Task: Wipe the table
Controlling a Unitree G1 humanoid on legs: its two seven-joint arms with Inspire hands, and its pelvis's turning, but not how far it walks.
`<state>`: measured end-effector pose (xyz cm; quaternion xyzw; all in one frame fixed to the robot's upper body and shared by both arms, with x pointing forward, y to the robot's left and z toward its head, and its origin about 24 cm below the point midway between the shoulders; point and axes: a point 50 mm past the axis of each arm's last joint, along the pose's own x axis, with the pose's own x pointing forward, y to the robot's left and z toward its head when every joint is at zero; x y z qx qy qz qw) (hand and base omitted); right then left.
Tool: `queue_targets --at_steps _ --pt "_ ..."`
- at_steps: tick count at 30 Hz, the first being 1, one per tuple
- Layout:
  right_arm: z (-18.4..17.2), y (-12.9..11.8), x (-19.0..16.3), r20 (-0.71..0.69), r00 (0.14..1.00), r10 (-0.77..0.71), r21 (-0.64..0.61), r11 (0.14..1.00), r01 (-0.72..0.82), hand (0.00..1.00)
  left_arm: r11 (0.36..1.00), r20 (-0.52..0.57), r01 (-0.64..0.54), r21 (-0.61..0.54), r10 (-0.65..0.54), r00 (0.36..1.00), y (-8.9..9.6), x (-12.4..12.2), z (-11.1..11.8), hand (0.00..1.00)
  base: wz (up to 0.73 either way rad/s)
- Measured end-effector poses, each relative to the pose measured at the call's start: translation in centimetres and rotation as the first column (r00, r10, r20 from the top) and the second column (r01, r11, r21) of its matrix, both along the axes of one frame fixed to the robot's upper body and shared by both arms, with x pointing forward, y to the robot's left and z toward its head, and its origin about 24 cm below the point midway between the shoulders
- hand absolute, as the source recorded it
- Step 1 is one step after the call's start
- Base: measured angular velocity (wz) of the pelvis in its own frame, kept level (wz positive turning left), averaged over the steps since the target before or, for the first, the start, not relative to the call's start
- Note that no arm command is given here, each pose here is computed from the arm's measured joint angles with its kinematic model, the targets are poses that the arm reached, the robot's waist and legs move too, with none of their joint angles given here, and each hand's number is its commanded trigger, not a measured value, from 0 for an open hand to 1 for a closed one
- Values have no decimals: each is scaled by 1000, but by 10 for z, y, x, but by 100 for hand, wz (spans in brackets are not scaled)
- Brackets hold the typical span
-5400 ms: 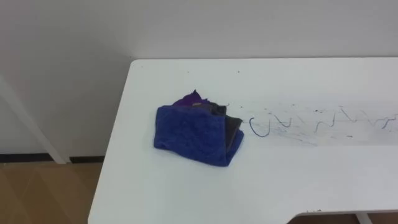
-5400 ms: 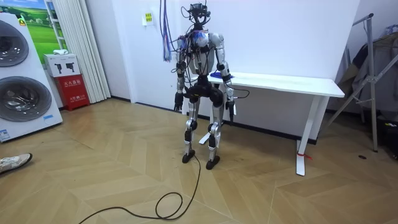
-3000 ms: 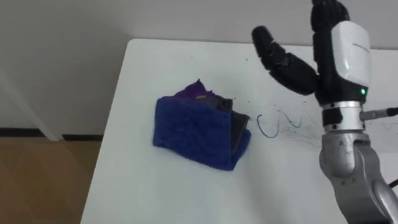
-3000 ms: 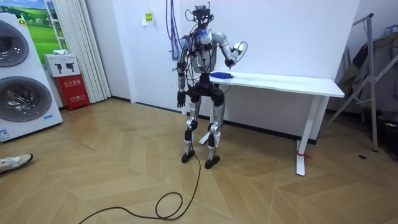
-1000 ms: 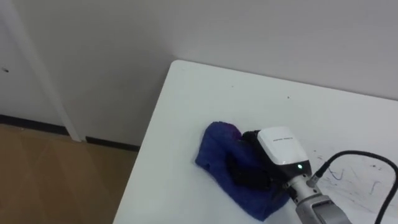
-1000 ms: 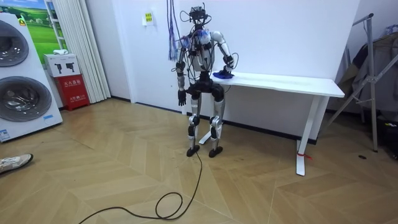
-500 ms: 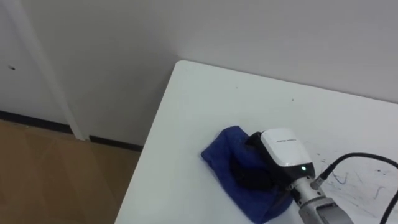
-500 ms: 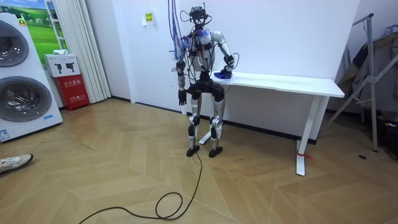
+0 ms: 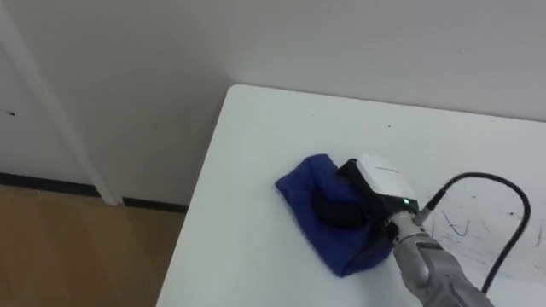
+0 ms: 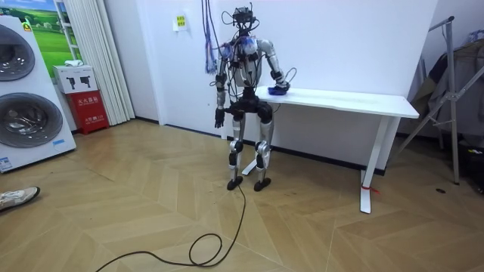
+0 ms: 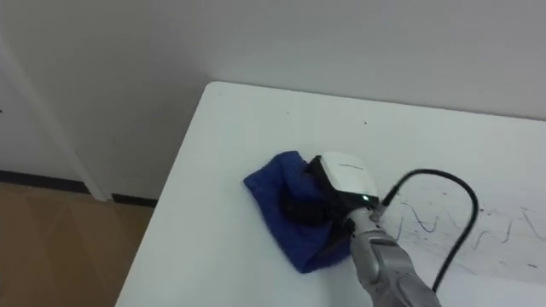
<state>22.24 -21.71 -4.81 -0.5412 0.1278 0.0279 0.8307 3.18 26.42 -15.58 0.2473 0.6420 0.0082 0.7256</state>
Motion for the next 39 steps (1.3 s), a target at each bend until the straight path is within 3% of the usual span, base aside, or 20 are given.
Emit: queue_targets --at_steps 4,9,12,15,19,21,23,25,28,30,32,34,39 --pt "-18 -71 -42 -7 927 -375 -17 927 374 100 988 -8 -137 73 138 990 24 -21 7 0 4" --pt "-22 -135 -84 -66 779 -624 -75 782 619 100 977 -9 -184 112 186 983 41 -32 13 0 3" --pt "-21 -150 -97 -75 709 -701 -56 713 699 100 972 9 -205 117 205 979 46 -31 16 0 -1" --pt "-18 -152 -91 -78 706 -703 -29 710 704 100 969 45 -227 99 224 974 46 -26 17 0 -3" --pt "-13 -140 -63 -97 734 -672 -33 739 673 100 979 65 -190 78 185 981 40 -8 14 0 -19" --pt "-3 -126 -41 -77 796 -600 -88 800 594 100 986 83 -159 58 154 985 32 10 12 0 -54" --pt "8 -90 -9 -71 894 -443 -125 893 433 100 991 109 -133 30 129 986 23 33 10 0 -63" --pt "34 -11 42 -4 992 -127 -140 982 125 100 994 126 -105 4 104 987 13 53 8 0 -57" --pt "63 63 80 50 985 163 -103 982 -157 100 998 164 -55 -30 60 985 -2 77 8 0 27" --pt "73 74 90 63 978 201 -91 977 -195 100 997 166 -60 -55 68 984 -9 77 7 0 67" --pt "70 74 91 44 979 200 -93 976 -195 100 995 124 -89 -49 95 988 -6 60 3 0 61" --pt "43 58 78 -59 988 141 -91 985 -146 100 993 52 -113 -24 114 992 -1 34 0 0 64" --pt "11 18 41 13 1000 -20 -18 1000 20 100 994 -19 -106 12 106 994 4 7 -2 0 25"
